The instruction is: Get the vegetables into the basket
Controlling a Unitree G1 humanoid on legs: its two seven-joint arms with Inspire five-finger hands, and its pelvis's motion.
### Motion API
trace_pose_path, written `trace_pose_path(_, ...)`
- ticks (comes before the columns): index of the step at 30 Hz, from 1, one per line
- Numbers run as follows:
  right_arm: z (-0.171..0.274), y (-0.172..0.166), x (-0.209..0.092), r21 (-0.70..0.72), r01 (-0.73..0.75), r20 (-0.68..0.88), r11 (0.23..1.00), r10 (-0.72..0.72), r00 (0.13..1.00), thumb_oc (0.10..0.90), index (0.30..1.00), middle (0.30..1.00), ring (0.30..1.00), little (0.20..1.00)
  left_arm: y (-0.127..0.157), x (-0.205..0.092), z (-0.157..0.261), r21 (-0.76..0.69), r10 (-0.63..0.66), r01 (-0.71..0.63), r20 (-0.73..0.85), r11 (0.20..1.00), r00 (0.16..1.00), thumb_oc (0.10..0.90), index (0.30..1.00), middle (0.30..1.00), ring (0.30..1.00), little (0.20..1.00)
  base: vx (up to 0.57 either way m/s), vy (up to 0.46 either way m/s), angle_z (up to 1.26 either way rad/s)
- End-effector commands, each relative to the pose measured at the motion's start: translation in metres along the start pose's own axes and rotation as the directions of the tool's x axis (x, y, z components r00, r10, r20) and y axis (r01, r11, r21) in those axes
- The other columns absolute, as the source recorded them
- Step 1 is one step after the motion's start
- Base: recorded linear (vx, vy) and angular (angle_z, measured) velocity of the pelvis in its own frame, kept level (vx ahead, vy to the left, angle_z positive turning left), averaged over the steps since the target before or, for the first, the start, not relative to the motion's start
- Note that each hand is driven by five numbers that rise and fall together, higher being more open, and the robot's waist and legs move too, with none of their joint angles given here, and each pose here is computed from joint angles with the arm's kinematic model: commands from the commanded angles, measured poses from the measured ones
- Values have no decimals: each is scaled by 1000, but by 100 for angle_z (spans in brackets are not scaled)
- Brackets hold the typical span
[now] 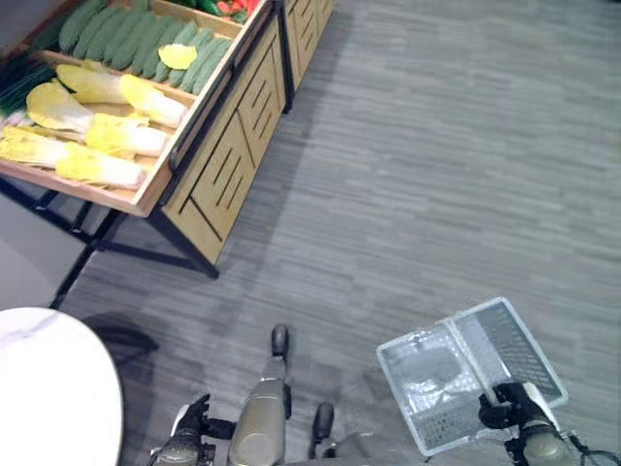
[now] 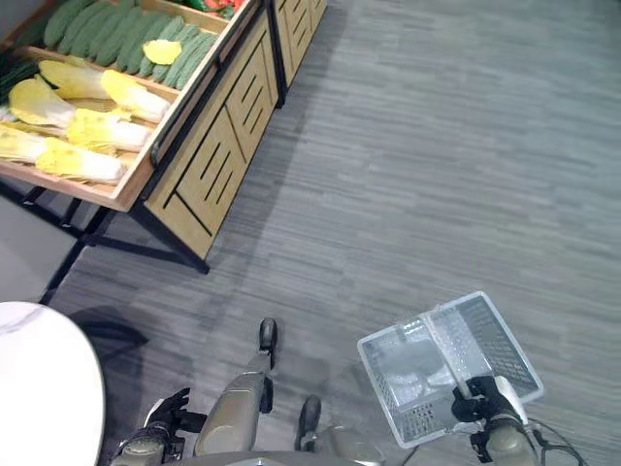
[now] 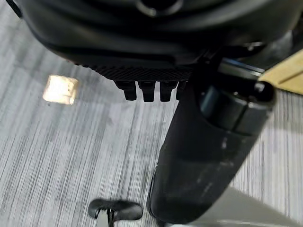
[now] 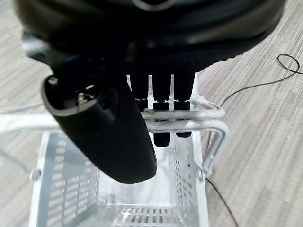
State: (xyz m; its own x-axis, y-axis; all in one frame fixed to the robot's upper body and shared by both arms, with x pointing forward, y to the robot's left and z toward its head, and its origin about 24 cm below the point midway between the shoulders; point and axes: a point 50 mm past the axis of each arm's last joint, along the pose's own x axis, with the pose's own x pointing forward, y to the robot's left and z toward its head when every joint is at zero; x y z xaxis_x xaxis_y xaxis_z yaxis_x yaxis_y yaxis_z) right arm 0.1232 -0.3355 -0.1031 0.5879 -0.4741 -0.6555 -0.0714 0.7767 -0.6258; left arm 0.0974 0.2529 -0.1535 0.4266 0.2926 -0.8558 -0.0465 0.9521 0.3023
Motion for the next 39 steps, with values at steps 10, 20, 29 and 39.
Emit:
trace_pose_path(10,22,-41,1,-20,140,130,990,-136,982,400,300,300,300,300,17,4,36,24,55,-59,143,998,988,900,1000,1000,1000,1000,301,286,-10)
trace_pose_path(20,47,-34,-3,-5,143,258,990,-137,956,400,300,300,300,300,24,6,41,30,89,-94,125,995,988,900,1000,1000,1000,1000,374,-33,46)
trace_pose_path(29,33,-45,5,-29,146,166,989,-140,976,400,300,300,300,300,6,4,27,-1,54,-54,89,999,995,900,1000,1000,1000,1000,302,-236,89)
trace_pose_path(39,-20,-47,-5,10,186,-45,982,-186,982,400,300,300,300,300,-5,7,60,40,27,-34,181,999,983,900,1000,1000,1000,1000,183,-170,88)
